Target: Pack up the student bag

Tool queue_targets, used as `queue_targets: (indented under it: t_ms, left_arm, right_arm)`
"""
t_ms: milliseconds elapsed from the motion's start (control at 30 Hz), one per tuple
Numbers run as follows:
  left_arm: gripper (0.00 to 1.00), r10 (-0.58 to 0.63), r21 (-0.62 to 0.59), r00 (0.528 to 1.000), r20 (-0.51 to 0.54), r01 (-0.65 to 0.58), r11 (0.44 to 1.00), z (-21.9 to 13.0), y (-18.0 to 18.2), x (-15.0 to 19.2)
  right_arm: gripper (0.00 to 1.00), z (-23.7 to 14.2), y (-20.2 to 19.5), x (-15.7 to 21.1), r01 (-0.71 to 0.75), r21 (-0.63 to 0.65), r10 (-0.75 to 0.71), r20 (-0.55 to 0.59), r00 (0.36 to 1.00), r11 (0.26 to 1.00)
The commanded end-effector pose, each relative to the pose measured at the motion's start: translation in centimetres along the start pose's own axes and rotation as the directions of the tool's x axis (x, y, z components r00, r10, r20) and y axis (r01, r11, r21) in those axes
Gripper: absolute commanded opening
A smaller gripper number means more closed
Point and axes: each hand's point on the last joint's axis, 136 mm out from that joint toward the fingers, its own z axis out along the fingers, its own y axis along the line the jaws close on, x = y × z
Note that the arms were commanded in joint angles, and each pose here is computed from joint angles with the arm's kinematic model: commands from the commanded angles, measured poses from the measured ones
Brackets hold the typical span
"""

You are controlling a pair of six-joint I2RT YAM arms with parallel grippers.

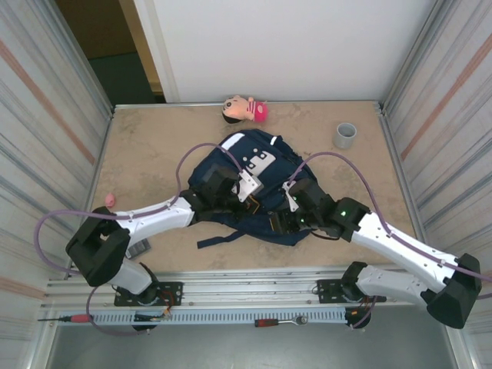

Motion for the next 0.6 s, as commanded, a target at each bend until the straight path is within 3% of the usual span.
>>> queue_targets:
  t_ms: [0, 233, 433, 567]
  left_arm:
    - [0.00, -0.056, 0.050, 0.998, 0.014, 0.055, 0.997, -0.4, -1.0, -1.0]
    - [0.00, -0.028, 0.029, 0.999, 0.037, 0.027, 0.999, -1.2, -0.9, -1.1]
    - [0.00, -0.004, 0.016, 0.999, 0.040, 0.003, 1.000, -1.0, -0.6, -1.2]
    - [0.00, 0.009, 0.002, 0.999, 0.049, -0.009, 1.000, -0.8, -0.3, -1.5]
  right_arm:
    - [0.51, 0.9, 0.1, 0.1, -0.007, -0.016, 0.007, -0.006, 1.000, 1.000]
    - [0.51, 2.9, -1.6, 0.2, -0.050, 0.022, 0.051, -0.025, 0.998, 0.998]
    - [0.49, 3.0, -0.2, -1.9, -0.024, -0.068, 0.025, 0.011, 1.000, 0.997]
    - [0.43, 3.1, -0.5, -2.6, -0.026, -0.072, 0.027, 0.014, 1.000, 0.997]
